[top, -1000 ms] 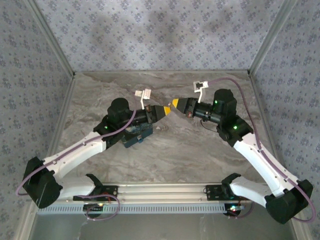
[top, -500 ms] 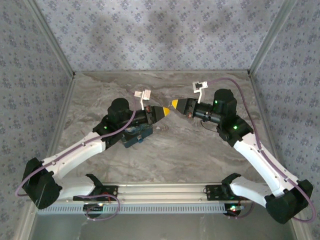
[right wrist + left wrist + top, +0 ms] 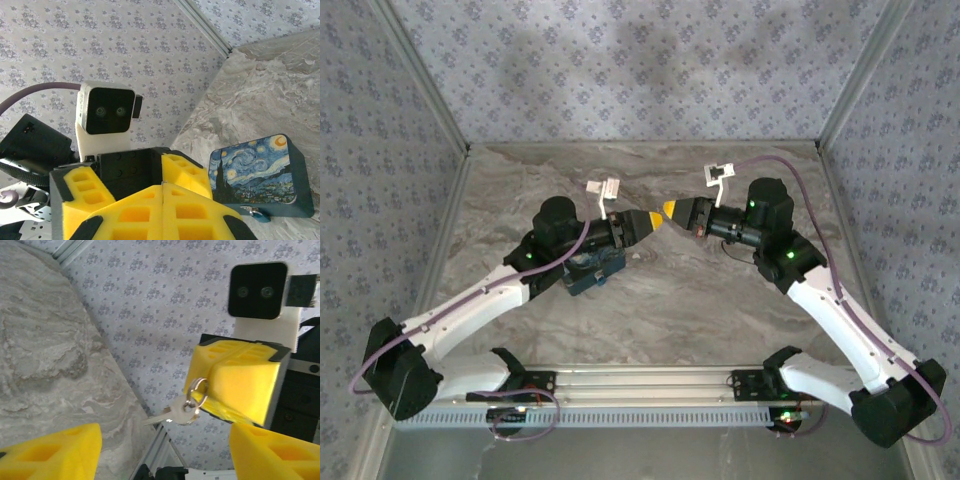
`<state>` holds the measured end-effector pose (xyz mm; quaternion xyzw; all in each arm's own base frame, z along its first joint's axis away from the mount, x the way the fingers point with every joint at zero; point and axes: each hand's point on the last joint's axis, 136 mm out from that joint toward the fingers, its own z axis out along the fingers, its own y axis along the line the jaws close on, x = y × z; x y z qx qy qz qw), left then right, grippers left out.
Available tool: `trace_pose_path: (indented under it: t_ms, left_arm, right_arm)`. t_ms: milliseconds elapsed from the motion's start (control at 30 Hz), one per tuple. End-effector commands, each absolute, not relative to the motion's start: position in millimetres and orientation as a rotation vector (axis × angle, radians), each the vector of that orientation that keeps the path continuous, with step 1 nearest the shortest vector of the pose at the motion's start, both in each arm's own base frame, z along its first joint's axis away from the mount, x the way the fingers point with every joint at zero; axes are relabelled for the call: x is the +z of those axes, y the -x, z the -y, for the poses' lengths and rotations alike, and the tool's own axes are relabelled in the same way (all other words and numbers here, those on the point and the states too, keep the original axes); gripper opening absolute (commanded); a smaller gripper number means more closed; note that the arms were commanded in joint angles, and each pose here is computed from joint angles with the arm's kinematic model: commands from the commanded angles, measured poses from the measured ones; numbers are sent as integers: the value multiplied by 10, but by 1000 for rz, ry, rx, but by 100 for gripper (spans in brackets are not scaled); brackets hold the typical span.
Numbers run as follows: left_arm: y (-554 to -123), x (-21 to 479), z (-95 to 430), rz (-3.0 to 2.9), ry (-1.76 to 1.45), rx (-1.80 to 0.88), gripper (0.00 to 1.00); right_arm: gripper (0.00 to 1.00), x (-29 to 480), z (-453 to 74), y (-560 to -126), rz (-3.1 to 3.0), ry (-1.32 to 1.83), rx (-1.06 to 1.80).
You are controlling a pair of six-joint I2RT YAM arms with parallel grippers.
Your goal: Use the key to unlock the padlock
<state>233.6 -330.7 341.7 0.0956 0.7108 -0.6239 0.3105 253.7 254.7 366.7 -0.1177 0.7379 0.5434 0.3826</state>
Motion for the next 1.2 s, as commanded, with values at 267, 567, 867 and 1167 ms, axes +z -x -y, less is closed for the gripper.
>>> trace_pose_path:
  t_ms: [267,567,867,1167]
  left_arm:
    - [-2210,3816,3366,-1722,-379,-1715,65]
    - [-2208,3832,3387,-1721,-392,-1722,56]
    - [-2197,3840,3394,-1720,-399,-1731,47]
    - [-2212,3714,3392,-1770,-382,-1713,34]
  right_arm:
    - [0,3765,-2559,-2500,-1844,292,1461]
    - [0,3738,-2561,-2515,-1847,274,1470]
    - [0,3720,-2551,-2544,-1843,252,1465]
    - [0,3771,-2544,-2556,-1820,239,1474]
